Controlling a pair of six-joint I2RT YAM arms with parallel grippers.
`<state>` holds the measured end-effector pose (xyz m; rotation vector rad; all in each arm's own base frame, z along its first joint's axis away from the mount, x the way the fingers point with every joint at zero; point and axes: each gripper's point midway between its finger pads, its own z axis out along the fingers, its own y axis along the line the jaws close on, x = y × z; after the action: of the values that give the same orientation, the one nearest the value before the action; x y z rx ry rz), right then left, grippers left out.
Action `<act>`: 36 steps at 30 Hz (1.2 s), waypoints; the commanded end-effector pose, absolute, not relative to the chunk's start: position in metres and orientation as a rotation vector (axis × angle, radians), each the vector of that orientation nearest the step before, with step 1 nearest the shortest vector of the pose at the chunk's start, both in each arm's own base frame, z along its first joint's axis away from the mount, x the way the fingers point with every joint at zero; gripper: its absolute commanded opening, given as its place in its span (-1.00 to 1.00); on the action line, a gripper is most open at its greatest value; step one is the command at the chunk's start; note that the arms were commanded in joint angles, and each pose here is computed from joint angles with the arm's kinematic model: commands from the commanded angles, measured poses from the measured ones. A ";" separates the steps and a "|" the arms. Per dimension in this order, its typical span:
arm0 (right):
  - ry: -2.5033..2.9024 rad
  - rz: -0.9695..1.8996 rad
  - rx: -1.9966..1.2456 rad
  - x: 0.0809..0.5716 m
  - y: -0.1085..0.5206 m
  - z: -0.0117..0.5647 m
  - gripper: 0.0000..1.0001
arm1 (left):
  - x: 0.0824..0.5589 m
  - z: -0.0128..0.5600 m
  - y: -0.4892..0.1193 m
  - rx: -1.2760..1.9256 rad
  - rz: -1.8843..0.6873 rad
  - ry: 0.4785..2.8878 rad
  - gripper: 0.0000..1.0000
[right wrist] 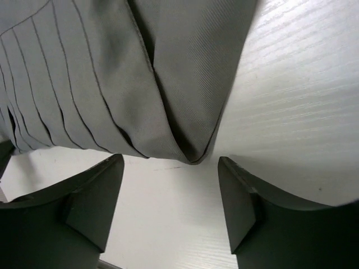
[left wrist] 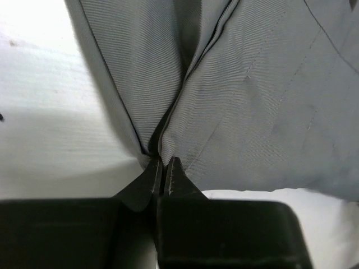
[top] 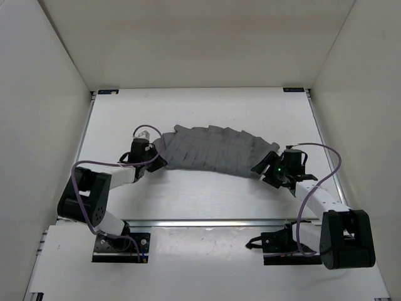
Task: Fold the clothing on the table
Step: Fold the skirt
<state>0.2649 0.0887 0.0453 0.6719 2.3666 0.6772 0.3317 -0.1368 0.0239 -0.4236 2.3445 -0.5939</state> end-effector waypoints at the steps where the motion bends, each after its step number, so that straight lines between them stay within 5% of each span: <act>1: 2.303 0.656 0.715 0.275 0.084 0.042 0.28 | 0.321 0.023 -0.148 -0.407 -0.665 2.359 -1.00; 6: 2.349 0.654 0.729 0.274 0.087 0.027 0.24 | 0.308 0.024 -0.152 -0.384 -0.668 2.361 -1.00; 10: 2.331 0.639 0.734 0.280 0.089 0.024 -0.01 | 0.302 0.020 -0.153 -0.382 -0.677 2.375 -1.00; 12: 2.314 0.610 0.730 0.289 0.083 0.026 -0.36 | 0.301 0.021 -0.151 -0.387 -0.685 2.376 -1.00; 14: 2.275 0.605 0.690 0.303 0.080 0.038 -0.99 | 0.298 0.020 -0.152 -0.371 -0.677 2.377 -1.00; 19: 2.143 0.628 0.281 0.339 0.111 0.110 -1.00 | 0.297 0.019 -0.144 -0.366 -0.639 2.381 -1.00; 27: 1.968 1.027 -0.367 0.352 0.259 0.213 -1.00 | 0.291 0.016 -0.141 -0.394 -0.634 2.373 -1.00; 36: 2.073 1.363 -0.898 0.313 0.389 0.170 -1.00 | 0.289 0.016 -0.142 -0.397 -0.650 2.365 -1.00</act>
<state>0.3363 0.3667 0.1751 -0.6903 2.0829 1.2485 0.2972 -0.1447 0.0197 -0.3905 2.3467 -0.6562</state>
